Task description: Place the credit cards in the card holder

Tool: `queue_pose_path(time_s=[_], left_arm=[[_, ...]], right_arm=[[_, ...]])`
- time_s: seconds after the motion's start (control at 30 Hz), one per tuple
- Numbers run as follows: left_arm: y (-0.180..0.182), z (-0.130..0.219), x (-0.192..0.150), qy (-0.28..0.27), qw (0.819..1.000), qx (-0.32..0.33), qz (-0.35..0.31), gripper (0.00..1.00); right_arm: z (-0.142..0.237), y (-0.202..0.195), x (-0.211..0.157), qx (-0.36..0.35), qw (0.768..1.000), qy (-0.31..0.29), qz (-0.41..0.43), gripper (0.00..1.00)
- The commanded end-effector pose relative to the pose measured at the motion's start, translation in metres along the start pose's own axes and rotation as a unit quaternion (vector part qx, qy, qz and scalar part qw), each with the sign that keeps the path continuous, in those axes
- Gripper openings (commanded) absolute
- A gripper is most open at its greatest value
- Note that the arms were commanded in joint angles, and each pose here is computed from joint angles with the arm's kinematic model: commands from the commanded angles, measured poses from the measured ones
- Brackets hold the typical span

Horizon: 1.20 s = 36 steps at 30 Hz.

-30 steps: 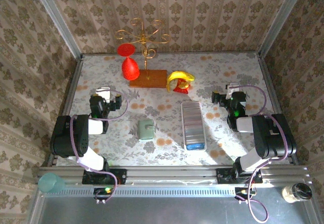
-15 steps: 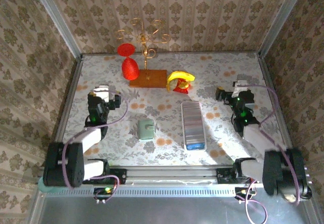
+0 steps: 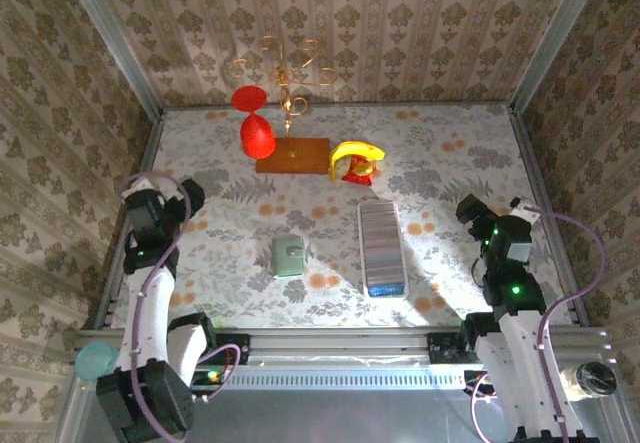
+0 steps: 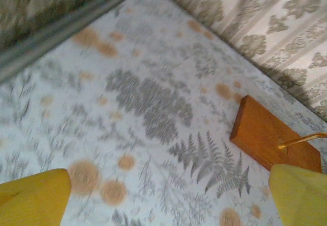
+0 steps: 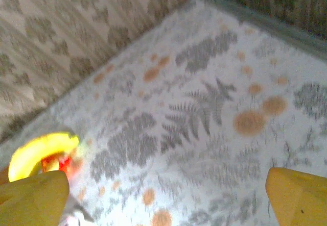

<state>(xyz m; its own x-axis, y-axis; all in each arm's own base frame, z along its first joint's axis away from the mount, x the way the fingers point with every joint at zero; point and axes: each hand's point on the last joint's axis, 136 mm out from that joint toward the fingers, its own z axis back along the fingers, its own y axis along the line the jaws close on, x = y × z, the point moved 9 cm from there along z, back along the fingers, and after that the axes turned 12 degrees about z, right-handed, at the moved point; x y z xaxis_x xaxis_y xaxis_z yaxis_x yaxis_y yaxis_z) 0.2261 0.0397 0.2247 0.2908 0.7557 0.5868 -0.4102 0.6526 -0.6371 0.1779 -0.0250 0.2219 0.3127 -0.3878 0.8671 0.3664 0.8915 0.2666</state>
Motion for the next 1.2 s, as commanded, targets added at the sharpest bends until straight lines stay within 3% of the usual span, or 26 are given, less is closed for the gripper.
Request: queue_pose_path(time_s=[0.0,0.2,0.37,0.47,0.57,0.83,1.17], left_arm=[[0.013,0.007,-0.027,0.133,0.987,0.0,0.087,1.0],[-0.008,0.008,-0.065,0.256,0.966,-0.023,0.004,0.97],[-0.037,0.012,-0.107,0.318,0.945,-0.024,-0.073,0.97],[-0.039,0.015,-0.132,0.354,0.932,-0.027,-0.075,0.88],[-0.035,0.02,-0.153,0.386,0.918,-0.025,-0.088,0.88],[-0.006,0.026,-0.176,0.433,0.899,-0.007,-0.068,0.77],[-0.003,0.023,-0.184,0.454,0.889,-0.011,-0.06,0.69]], right_arm=[[0.008,0.01,0.007,0.018,0.996,0.09,-0.007,1.0],[0.01,0.055,0.028,0.131,0.974,0.185,0.008,0.96],[0.027,0.12,0.027,0.189,0.954,0.212,0.094,0.93],[0.04,0.164,0.012,0.245,0.931,0.239,0.127,0.86],[0.051,0.201,-0.013,0.28,0.905,0.28,0.157,0.75],[0.059,0.272,-0.091,0.292,0.86,0.366,0.202,0.47],[0.031,0.322,-0.153,0.248,0.837,0.421,0.245,0.33]])
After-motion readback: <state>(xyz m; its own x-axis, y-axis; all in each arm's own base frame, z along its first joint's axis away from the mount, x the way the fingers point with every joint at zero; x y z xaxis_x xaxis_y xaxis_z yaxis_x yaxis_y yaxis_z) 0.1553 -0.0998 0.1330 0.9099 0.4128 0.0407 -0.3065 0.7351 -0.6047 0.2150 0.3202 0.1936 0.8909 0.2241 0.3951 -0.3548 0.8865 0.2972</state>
